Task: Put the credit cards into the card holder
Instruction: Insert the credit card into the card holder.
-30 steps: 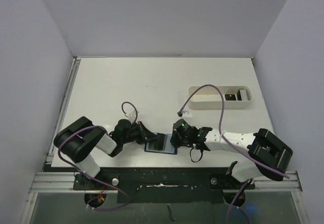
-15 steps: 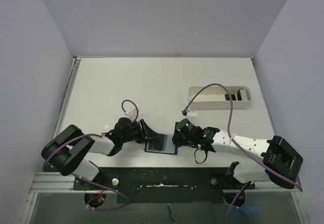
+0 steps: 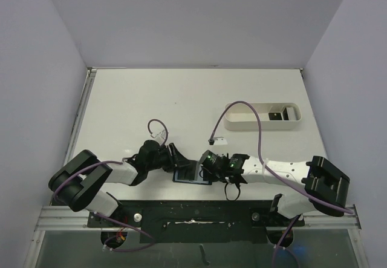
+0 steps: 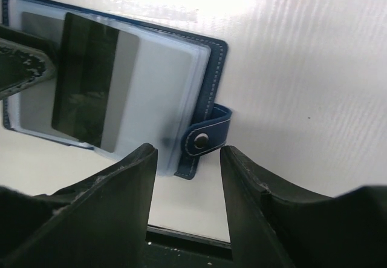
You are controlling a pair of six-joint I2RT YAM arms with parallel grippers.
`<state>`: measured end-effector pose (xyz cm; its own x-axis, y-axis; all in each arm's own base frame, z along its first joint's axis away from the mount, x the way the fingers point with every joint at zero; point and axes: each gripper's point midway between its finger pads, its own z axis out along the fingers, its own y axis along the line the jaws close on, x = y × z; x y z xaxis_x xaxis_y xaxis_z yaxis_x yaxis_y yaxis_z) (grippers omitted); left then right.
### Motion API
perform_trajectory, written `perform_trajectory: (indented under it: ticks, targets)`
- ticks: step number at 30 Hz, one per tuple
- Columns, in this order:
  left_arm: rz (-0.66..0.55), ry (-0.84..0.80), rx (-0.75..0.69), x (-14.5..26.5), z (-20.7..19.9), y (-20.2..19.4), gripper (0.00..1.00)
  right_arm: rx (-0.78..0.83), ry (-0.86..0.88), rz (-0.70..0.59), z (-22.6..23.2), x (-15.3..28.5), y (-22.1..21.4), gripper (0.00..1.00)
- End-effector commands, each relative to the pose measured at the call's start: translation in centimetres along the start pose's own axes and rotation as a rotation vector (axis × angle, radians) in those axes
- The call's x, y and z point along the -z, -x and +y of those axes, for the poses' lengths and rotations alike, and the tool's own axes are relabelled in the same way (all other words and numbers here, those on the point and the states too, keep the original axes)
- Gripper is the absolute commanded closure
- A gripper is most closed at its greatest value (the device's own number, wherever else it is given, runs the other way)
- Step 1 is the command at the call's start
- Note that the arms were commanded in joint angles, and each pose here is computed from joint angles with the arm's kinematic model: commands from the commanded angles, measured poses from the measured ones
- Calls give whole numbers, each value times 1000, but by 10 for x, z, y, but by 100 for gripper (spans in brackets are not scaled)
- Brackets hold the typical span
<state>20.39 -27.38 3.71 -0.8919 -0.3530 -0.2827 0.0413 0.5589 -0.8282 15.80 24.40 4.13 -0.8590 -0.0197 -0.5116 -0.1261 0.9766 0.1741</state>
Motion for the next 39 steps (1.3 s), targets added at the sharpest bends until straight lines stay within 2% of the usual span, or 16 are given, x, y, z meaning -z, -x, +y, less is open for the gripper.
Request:
perform_trajectory:
  ticks: [1,5,14,19,27,39]
  targets:
    - [15,31,-21,-7,4,-2,59,-5,-68,-78,-6,5,20,53]
    - [21,43,-16,-11,7,-4,59,15,-92,-93,-7,4,26,54]
    - [38,35,4,-12,4,-8,59,-9,-79,-91,-11,-8,19,77]
    - [42,9,20,-9,-7,-8,59,-19,-85,-85,-14,-15,15,84]
    - [1,142,-33,4,1,5,56,-36,-73,-102,-16,-15,14,97]
    - [54,55,48,-3,-4,-11,55,-54,-49,-110,-15,-19,12,99]
